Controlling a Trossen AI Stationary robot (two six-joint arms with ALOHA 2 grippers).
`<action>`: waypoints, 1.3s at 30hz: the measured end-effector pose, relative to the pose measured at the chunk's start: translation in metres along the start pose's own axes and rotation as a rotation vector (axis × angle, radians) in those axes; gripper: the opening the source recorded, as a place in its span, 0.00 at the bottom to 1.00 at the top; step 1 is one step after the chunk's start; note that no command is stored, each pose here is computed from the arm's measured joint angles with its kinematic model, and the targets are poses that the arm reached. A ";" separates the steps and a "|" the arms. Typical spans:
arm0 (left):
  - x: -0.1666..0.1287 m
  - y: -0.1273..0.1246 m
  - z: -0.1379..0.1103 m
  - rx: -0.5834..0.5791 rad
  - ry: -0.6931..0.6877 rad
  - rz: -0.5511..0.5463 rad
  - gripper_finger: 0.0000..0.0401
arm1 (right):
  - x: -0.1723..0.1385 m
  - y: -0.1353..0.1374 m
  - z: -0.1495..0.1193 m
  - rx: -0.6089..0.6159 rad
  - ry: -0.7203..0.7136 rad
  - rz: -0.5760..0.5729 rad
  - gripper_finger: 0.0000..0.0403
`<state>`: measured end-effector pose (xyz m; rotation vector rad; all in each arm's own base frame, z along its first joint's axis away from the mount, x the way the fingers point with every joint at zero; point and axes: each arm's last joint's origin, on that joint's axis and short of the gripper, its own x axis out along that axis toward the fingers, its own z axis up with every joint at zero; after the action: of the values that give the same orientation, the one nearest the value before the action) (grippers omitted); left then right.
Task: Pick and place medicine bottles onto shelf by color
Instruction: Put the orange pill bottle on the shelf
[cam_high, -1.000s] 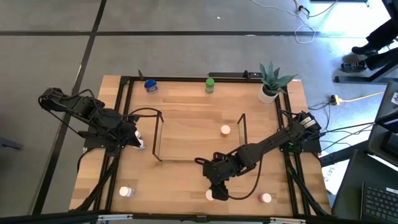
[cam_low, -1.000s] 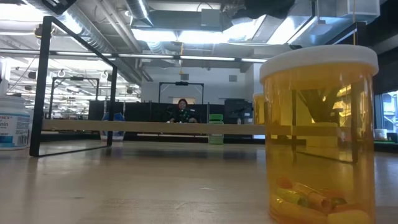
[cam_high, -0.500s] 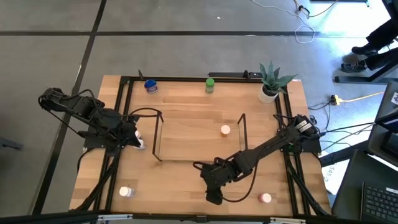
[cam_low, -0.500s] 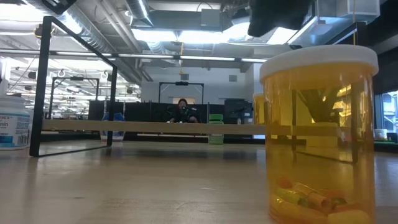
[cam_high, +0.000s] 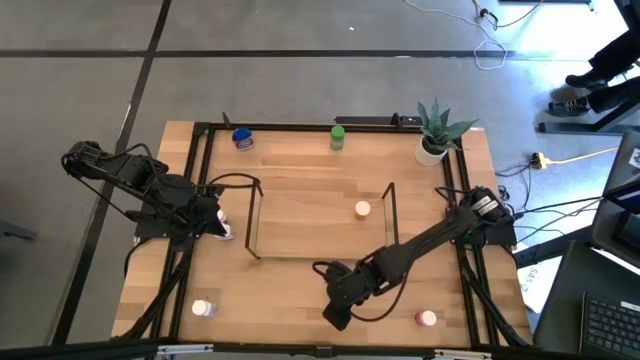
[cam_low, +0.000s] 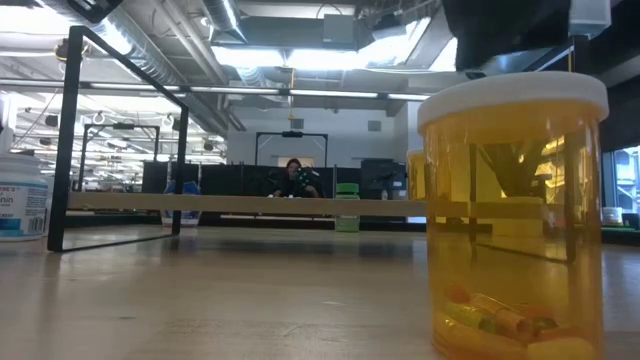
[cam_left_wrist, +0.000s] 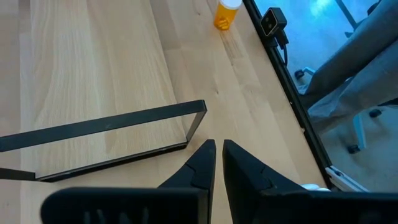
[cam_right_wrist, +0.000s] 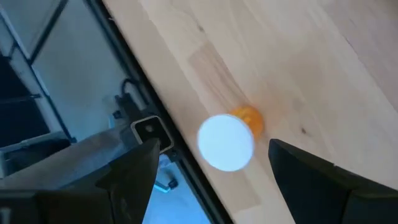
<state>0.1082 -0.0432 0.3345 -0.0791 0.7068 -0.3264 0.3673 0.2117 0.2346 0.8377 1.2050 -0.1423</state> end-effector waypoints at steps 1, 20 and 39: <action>0.000 0.000 0.000 0.000 0.000 -0.001 0.06 | 0.003 -0.001 0.000 0.021 0.004 -0.007 0.75; 0.000 0.000 0.000 0.000 -0.001 0.000 0.06 | 0.038 -0.006 -0.003 0.044 0.072 -0.061 0.75; 0.000 0.000 0.000 0.000 -0.001 0.000 0.06 | 0.048 -0.001 -0.012 -0.111 0.057 -0.051 0.75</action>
<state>0.1082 -0.0432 0.3345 -0.0791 0.7059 -0.3265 0.3767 0.2339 0.1913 0.7182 1.2765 -0.0926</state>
